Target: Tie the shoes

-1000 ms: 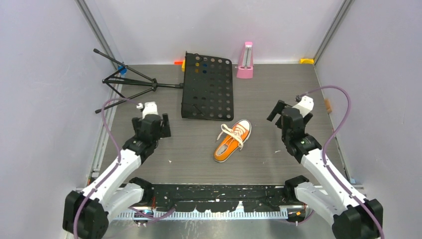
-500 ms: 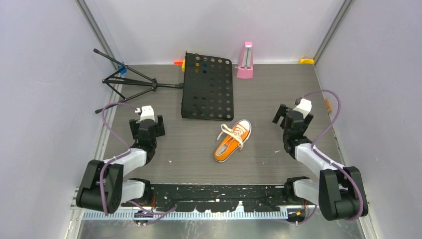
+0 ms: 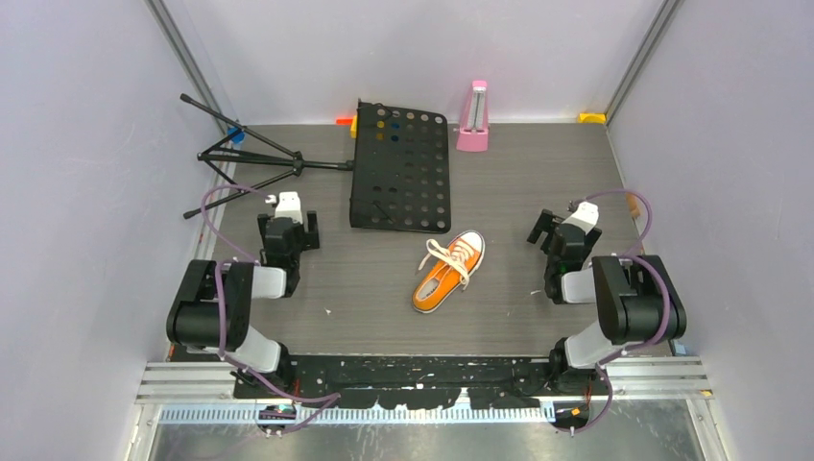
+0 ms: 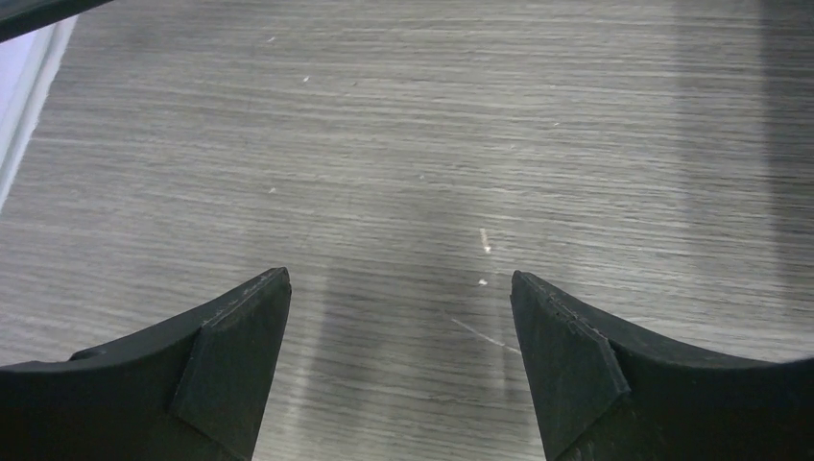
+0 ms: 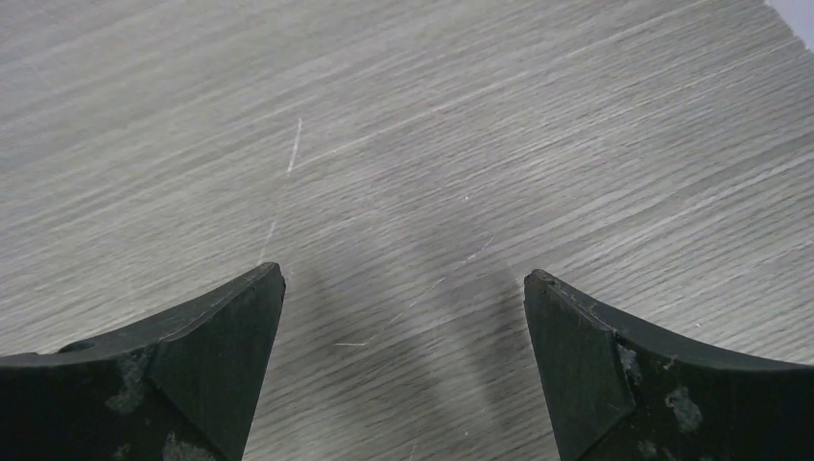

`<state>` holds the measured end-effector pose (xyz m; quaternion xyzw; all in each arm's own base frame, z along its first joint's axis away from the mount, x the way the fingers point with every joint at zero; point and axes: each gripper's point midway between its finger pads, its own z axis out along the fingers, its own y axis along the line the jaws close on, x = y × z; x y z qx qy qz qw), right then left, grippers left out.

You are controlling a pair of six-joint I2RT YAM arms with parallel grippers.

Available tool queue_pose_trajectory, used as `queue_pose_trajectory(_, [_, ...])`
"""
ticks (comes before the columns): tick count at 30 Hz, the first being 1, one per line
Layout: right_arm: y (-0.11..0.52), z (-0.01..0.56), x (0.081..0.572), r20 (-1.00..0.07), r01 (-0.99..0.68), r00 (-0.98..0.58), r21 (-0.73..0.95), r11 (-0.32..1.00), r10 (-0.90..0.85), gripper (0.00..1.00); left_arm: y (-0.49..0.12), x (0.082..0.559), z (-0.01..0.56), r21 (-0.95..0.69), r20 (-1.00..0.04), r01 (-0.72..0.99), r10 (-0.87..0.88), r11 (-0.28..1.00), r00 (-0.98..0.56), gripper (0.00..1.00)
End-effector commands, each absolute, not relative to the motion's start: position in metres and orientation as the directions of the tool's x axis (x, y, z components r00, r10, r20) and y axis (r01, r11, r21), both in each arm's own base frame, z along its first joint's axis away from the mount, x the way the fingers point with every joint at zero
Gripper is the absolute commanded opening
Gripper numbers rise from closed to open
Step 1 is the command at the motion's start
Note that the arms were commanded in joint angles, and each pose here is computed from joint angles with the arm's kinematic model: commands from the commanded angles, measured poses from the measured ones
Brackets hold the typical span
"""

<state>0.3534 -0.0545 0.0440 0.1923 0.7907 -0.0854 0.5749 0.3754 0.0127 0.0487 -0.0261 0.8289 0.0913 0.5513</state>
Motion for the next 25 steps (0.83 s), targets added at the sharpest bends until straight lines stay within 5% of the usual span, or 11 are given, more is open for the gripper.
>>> queue_pose_trajectory(1, [-0.0547,0.0699,0.3815,-0.963,0.372,-0.187,0.112,0.921,0.193,0.99,-0.0002,0.3919,0.0746,0.069,-0.971,-0.083,0.048,0.994,-0.235,0.89])
queue_pose_trajectory(5, [-0.0552,0.0713,0.3834,-0.966,0.371,-0.177,0.111,0.922,0.188,0.89,-0.0017,0.3902,0.0727,0.070,-0.968,-0.073,0.050,0.995,-0.246,1.00])
queue_pose_trajectory(8, [-0.0570,0.0714,0.3822,-0.966,0.381,-0.175,0.110,0.918,0.188,0.95,-0.0019,0.3915,0.0737,0.073,-0.970,-0.071,0.054,0.995,-0.238,1.00])
queue_pose_trajectory(25, [-0.0566,0.0720,0.3828,-0.968,0.378,-0.168,0.113,0.919,0.187,0.96,-0.0020,0.3914,0.0726,0.074,-0.968,-0.070,0.054,0.995,-0.246,1.00])
